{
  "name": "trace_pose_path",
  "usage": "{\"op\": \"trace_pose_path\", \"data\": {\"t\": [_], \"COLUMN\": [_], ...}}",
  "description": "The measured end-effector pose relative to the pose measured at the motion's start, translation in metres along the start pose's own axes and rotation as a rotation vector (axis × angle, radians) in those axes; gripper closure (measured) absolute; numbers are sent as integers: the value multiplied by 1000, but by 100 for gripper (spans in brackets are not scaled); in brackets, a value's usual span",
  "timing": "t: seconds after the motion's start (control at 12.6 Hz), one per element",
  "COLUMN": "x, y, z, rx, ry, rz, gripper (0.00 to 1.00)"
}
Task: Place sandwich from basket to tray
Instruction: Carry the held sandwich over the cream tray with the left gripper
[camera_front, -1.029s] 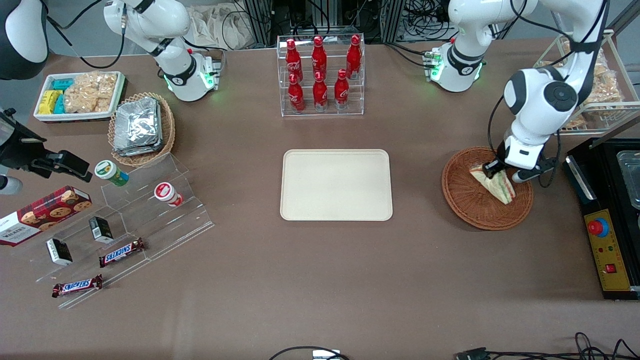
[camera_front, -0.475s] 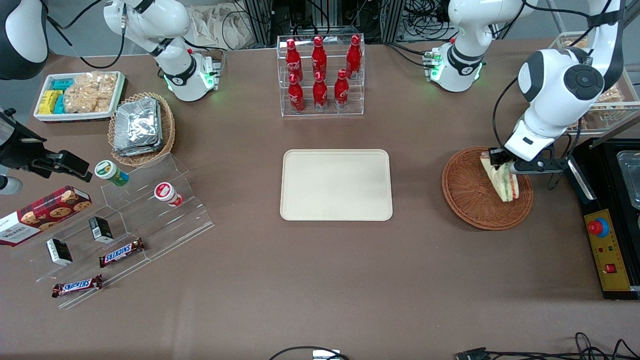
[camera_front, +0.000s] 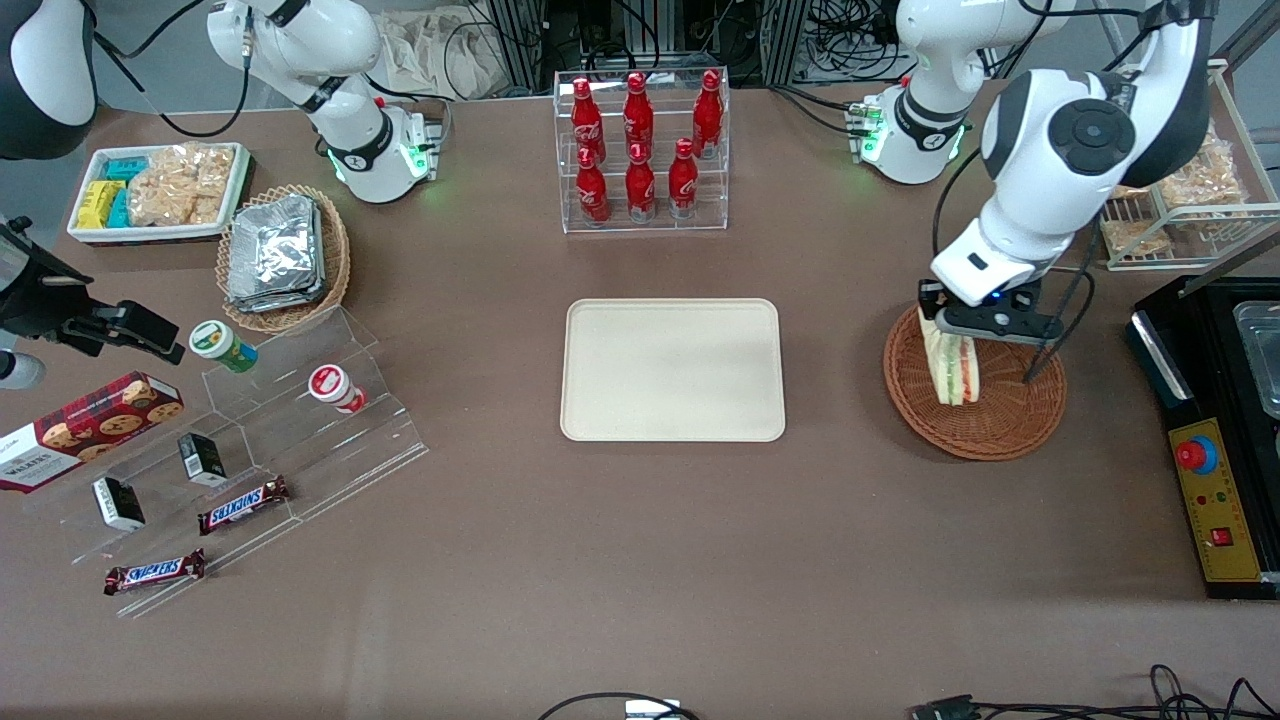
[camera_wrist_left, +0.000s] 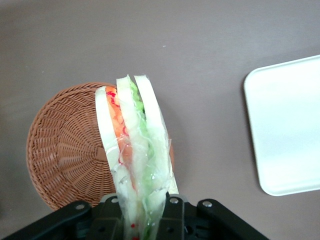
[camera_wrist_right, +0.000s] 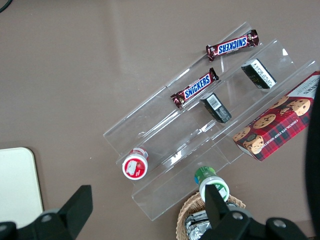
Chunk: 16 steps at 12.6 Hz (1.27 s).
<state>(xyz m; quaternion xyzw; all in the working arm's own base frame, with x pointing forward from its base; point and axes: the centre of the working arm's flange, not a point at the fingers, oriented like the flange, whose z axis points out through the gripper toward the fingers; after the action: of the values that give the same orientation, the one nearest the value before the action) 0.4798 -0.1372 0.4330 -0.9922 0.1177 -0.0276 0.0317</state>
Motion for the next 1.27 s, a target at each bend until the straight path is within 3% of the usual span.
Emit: {"op": "trace_pose_path", "data": {"t": [0.47,0.95,1.27], "x": [6,6,0], "y": [112,193,214], "z": [-4,28,63], "rx": [-77,-166,-177], "ry": [-9,20,-17], "rz": [40,32,90], "gripper": [80,79,80]}}
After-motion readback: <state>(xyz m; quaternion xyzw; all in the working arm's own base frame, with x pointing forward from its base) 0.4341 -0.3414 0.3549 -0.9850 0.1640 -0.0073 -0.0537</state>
